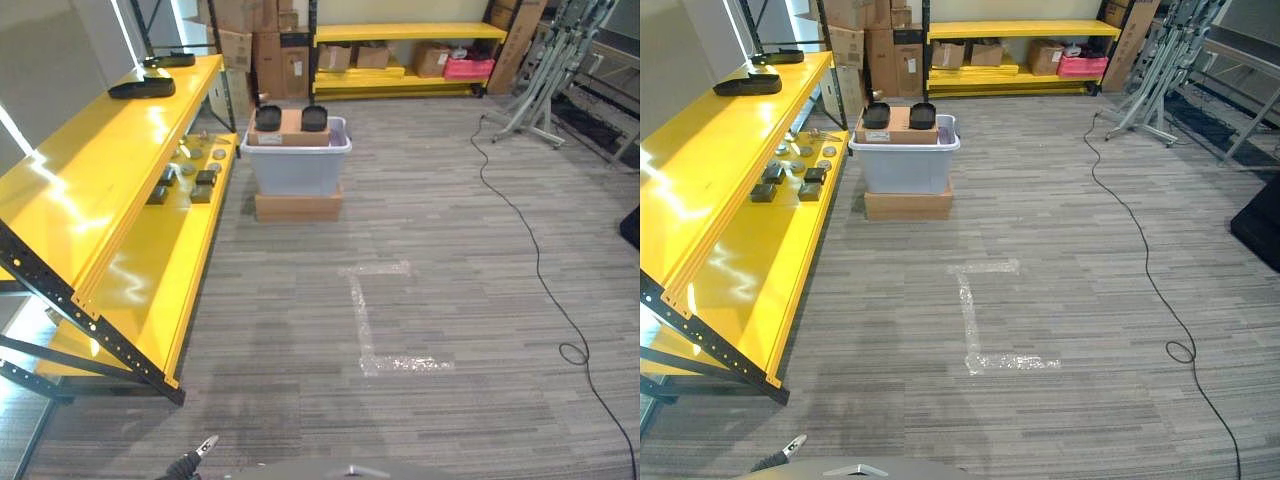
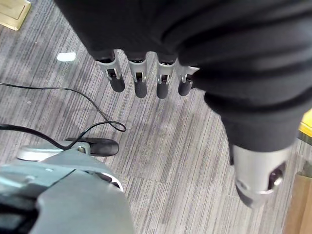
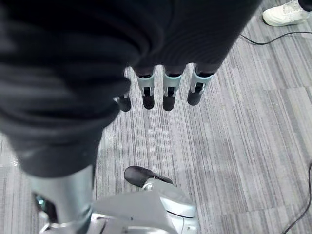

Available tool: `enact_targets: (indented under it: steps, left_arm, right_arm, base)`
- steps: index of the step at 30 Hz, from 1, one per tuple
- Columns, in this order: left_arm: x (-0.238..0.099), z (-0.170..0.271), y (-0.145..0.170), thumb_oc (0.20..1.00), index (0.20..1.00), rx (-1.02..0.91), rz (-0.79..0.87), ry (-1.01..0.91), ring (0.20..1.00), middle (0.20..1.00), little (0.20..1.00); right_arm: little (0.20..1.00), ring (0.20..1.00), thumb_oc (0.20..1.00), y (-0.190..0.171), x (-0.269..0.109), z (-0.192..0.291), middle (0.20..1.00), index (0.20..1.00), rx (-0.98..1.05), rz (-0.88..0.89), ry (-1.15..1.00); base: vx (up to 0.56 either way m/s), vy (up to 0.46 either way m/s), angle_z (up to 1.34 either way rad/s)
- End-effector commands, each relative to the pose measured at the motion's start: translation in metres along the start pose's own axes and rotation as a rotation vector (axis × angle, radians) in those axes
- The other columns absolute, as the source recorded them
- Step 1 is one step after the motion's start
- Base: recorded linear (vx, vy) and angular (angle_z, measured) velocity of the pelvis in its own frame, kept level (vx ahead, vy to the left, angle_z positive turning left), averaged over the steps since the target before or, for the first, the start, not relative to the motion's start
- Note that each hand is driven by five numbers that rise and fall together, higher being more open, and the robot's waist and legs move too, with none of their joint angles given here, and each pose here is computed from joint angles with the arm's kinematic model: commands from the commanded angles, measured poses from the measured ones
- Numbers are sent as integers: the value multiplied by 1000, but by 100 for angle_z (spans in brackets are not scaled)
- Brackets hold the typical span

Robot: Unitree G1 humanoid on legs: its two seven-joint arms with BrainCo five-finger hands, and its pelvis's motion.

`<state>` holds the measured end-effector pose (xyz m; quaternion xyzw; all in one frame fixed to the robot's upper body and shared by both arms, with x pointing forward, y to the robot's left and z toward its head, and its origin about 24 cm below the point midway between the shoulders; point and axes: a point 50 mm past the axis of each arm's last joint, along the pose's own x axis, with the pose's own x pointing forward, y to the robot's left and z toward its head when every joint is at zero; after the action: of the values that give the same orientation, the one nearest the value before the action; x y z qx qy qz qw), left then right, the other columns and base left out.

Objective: Move parts from the plastic box to the shelf.

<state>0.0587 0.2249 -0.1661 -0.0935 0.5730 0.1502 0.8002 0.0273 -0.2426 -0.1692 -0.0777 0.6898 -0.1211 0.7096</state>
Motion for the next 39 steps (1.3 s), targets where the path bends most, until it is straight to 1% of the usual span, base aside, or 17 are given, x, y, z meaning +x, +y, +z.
enact_targets:
  steps: [1,2,5,7,9,10,11,13,16,18,21,23,25,29,32,36,39]
  left_arm:
    - [5,22,-12,1000,1000,-12,-5,-59,1000,1000,1000]
    - [5,26,-13,1000,1000,-30,-13,-71,1000,1000,1000]
    - [5,46,-19,1000,1000,-84,-51,-146,1000,1000,1000]
    - [2,68,-25,1000,1000,-91,-74,-229,1000,1000,1000]
    - [-4,95,-29,1000,1000,-73,-72,-368,1000,1000,1000]
    - [-15,123,-41,1000,1000,-98,-135,-459,1000,1000,1000]
    - [-23,137,-46,1000,1000,-92,-168,-520,1000,1000,1000]
    - [-29,145,-48,1000,1000,-86,-191,-563,1000,1000,1000]
    - [-64,186,-60,1000,1000,-36,-262,-758,1000,1000,1000]
    - [-76,197,-65,1000,1000,-27,-289,-815,1000,1000,1000]
    - [-108,221,-74,1000,1000,-14,-343,-963,1000,1000,1000]
    - [-119,228,-76,1000,1000,-18,-363,-1010,1000,1000,1000]
    - [-146,243,-78,1000,1000,-14,-388,-1145,1000,1000,1000]
    - [-183,254,-75,1000,1000,76,-404,-1310,1000,1000,1000]
    - [-189,255,-72,1000,1000,77,-404,-1311,1000,1000,1000]
    - [-191,253,-69,1000,1000,46,-376,-1289,1000,1000,1000]
    - [-190,249,-65,1000,1000,-7,-341,-1268,1000,1000,1000]
  right_arm:
    - [1000,1000,1000,-1,-1,16,1000,1000,61,-11,-3]
    - [1000,1000,1000,0,-1,15,1000,1000,97,2,2]
    - [1000,1000,1000,-4,-3,40,1000,1000,157,0,-116]
    - [1000,1000,1000,-5,-8,65,1000,1000,213,39,-213]
    - [1000,1000,1000,-4,-16,90,1000,1000,245,62,-322]
    - [1000,1000,1000,0,-34,125,1000,1000,253,84,-449]
    - [1000,1000,1000,3,-46,140,1000,1000,257,90,-513]
    - [1000,1000,1000,3,-54,148,1000,1000,258,94,-568]
    - [1000,1000,1000,3,-100,187,1000,1000,226,129,-817]
    - [1000,1000,1000,3,-115,198,1000,1000,245,165,-894]
    - [1000,1000,1000,-1,-154,219,1000,1000,281,219,-1105]
    - [1000,1000,1000,-4,-170,226,1000,1000,301,231,-1176]
    - [1000,1000,1000,-13,-212,239,1000,1000,255,222,-1419]
    - [1000,1000,1000,-26,-254,242,1000,1000,269,257,-1611]
    - [1000,1000,1000,-31,-267,240,1000,1000,254,211,-1666]
    - [1000,1000,1000,-32,-266,236,1000,1000,242,172,-1628]
    - [1000,1000,1000,-32,-263,231,1000,1000,288,150,-1617]
  base:
    - [0,0,0]
    - [30,-4,0]
    - [37,-11,2]
    - [12,-10,2]
    - [0,0,0]
    - [0,0,0]
    - [0,0,0]
    - [0,0,0]
    - [0,0,0]
    - [0,0,0]
    - [-1,6,-1]
    - [2,19,-6]
    - [-51,25,-7]
    - [-1,29,-2]
    - [37,46,0]
    - [30,57,-1]
    - [39,73,-3]
